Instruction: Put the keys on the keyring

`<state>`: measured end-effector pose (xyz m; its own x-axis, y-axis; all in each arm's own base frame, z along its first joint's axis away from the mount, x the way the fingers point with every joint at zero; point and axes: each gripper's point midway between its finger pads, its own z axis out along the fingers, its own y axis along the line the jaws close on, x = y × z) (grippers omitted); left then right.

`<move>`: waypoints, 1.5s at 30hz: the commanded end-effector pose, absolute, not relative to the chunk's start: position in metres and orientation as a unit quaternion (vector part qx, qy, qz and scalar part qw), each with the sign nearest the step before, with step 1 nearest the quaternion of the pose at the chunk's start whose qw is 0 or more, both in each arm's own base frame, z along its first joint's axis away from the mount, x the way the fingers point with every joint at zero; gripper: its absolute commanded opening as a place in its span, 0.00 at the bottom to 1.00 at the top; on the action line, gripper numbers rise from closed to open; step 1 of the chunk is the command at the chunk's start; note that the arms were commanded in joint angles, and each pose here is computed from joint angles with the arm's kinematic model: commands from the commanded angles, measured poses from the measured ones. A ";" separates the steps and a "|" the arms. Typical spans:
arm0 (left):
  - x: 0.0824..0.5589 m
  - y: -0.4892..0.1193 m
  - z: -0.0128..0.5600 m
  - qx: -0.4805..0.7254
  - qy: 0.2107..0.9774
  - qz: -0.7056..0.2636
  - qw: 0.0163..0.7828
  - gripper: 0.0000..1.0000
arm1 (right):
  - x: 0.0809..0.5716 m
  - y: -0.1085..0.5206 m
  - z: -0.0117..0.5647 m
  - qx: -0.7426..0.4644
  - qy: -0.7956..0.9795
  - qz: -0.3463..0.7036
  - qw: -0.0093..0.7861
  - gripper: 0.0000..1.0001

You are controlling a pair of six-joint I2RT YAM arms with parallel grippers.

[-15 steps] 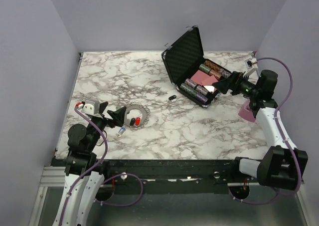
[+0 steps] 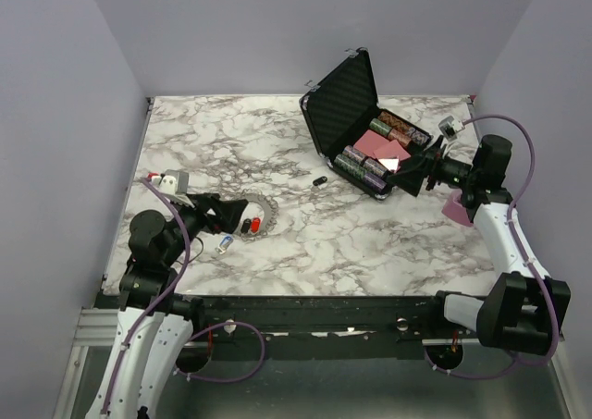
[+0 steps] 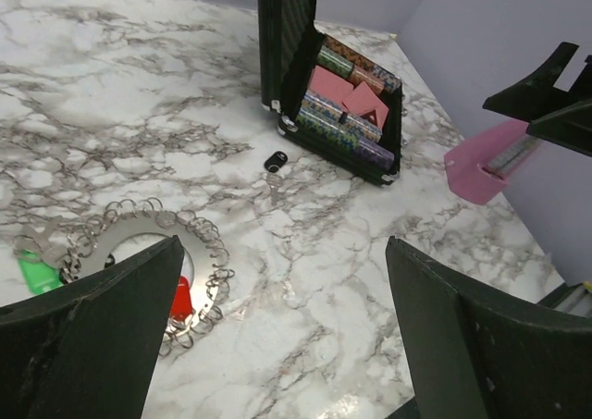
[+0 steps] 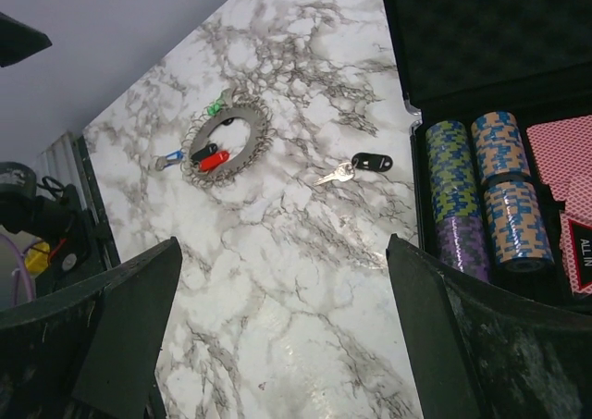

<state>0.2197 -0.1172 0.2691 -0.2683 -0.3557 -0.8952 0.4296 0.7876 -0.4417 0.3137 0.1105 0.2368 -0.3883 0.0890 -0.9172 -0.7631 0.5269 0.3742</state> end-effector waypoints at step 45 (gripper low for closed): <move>0.239 -0.161 0.236 0.156 0.820 -0.263 0.484 0.99 | 0.296 0.080 0.211 -0.395 0.782 0.237 0.420 1.00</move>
<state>0.2346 -0.1620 0.2292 -0.5400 0.0035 -0.8417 0.4912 0.8134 -0.3117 0.2960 0.0983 0.2089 -0.3002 -0.3295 -0.8952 -0.8572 0.5049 0.1017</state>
